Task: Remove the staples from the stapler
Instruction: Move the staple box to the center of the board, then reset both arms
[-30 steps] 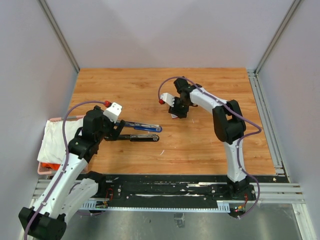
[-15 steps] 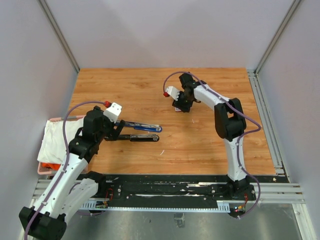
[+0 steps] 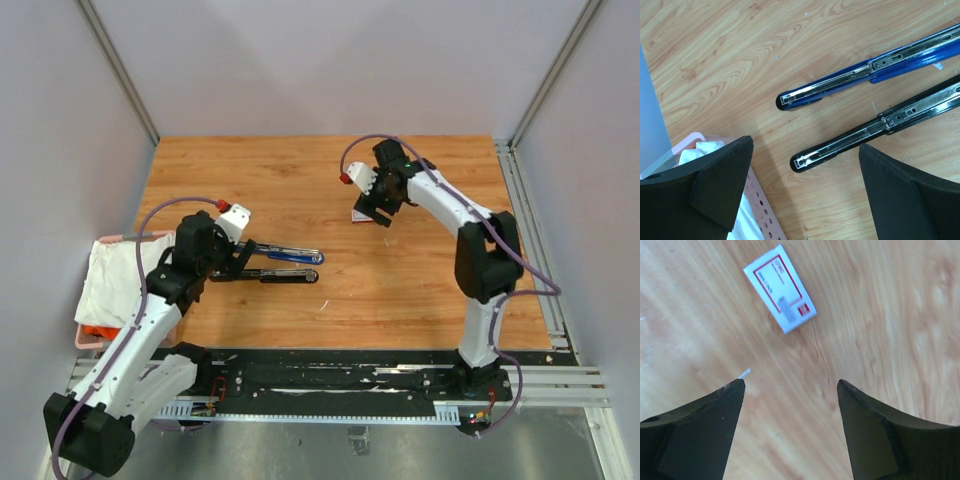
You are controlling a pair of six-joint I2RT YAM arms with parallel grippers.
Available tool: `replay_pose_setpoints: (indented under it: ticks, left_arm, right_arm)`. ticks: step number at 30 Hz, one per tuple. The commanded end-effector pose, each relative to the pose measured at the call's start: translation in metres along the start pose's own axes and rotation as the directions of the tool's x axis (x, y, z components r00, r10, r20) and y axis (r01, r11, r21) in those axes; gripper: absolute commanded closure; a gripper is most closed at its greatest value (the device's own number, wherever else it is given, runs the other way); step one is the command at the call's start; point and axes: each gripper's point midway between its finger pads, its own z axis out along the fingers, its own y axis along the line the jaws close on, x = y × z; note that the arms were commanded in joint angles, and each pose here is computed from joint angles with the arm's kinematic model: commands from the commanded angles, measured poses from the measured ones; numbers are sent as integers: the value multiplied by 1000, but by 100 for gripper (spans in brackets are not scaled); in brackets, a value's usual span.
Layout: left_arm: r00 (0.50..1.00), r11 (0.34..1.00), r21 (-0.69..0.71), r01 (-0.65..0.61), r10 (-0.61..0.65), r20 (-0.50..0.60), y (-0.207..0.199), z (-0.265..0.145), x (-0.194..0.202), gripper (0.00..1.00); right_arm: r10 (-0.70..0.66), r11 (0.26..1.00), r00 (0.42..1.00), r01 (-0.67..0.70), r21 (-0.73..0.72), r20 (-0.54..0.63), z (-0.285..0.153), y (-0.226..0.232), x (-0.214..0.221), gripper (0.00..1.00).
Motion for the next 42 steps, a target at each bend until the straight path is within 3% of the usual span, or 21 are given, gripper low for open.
replay_pose_setpoints:
  ticks: [1, 7, 10, 17, 23, 31, 37, 42]
  left_arm:
    - [997, 1000, 12, 15, -15, 78, 3, -1, -21, 2]
    - [993, 998, 17, 55, -56, 103, 9, 3, -12, 2]
    - [991, 997, 3, 72, -72, 113, 16, 5, -6, 2]
    - [982, 991, -13, 135, -132, 134, 29, 9, 2, 2]
    - [978, 992, -24, 121, -115, 172, 27, 0, 5, 2]
    - [971, 994, -15, 107, -101, 216, 18, -18, 10, 2]
    - [956, 988, -71, 138, -115, 269, 23, -28, 11, 2]
    - [961, 987, -73, 140, -118, 251, 23, -22, 17, 2]
  right_arm:
    - [184, 968, 982, -188, 168, 40, -81, -10, 16, 23]
    - [424, 864, 892, -451, 222, 158, -133, 1, 74, 22]
    - [473, 808, 856, -516, 284, 209, -155, 2, 100, 22]
    - [434, 683, 846, -533, 500, 309, -191, 19, 144, 21]
    - [384, 591, 817, -576, 565, 431, -218, 41, 161, 21]
    - [383, 430, 776, -629, 648, 500, -233, 58, 196, 20]
    - [344, 411, 753, -658, 631, 561, -242, 63, 194, 19]
    - [335, 393, 754, -656, 644, 565, -244, 62, 196, 17]
